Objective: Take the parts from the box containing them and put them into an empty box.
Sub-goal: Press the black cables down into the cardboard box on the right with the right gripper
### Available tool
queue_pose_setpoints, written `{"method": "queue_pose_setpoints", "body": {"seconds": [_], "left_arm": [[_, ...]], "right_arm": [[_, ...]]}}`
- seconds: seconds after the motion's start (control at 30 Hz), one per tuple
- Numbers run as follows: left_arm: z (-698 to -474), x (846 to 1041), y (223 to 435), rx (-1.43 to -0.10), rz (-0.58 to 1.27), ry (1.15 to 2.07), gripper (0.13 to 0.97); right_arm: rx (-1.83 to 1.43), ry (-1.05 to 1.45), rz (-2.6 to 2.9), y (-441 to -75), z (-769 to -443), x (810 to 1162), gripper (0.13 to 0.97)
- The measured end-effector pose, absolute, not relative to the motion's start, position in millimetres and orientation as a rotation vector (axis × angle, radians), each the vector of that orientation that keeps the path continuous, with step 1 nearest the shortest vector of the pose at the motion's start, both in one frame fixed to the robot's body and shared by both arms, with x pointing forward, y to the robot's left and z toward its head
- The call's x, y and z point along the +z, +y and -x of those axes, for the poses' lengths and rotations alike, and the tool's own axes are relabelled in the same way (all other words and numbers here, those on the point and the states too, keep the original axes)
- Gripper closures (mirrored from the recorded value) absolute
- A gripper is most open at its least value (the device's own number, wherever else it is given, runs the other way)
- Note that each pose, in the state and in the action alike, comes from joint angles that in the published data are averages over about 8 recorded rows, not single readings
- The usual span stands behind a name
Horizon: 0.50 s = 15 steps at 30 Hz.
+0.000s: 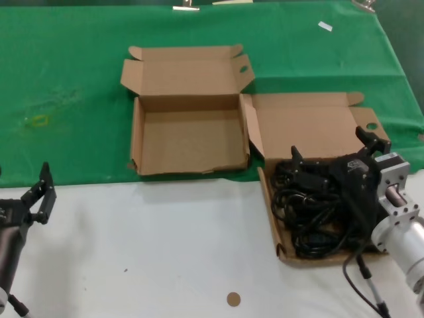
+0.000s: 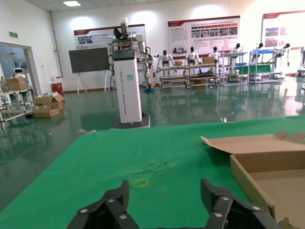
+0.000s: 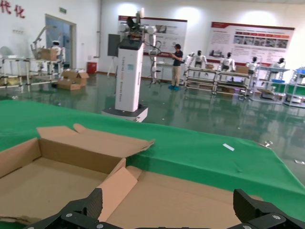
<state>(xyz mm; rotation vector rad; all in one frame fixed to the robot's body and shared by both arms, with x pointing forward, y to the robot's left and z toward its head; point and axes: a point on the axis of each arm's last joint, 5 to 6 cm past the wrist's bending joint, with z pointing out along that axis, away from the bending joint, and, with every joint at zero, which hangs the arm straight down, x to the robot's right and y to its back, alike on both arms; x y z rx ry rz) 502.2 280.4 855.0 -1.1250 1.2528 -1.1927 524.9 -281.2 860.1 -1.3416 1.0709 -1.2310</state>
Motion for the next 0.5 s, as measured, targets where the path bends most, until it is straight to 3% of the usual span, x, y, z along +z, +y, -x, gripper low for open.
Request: {"method": "queue_pose_setpoints", "body": {"seconds": [0.43,0.5], "left_arm": [[-502,855.0,280,-1.193,1.125,1.253,0.753],[-502,855.0,280,-1.193,1.125,1.253,0.753]], "right_arm": [[-1.246,0.943,1.526,-302,-530,892,0.130],[-1.246,0.910,1.569,-306,-532,898,0.130]]}}
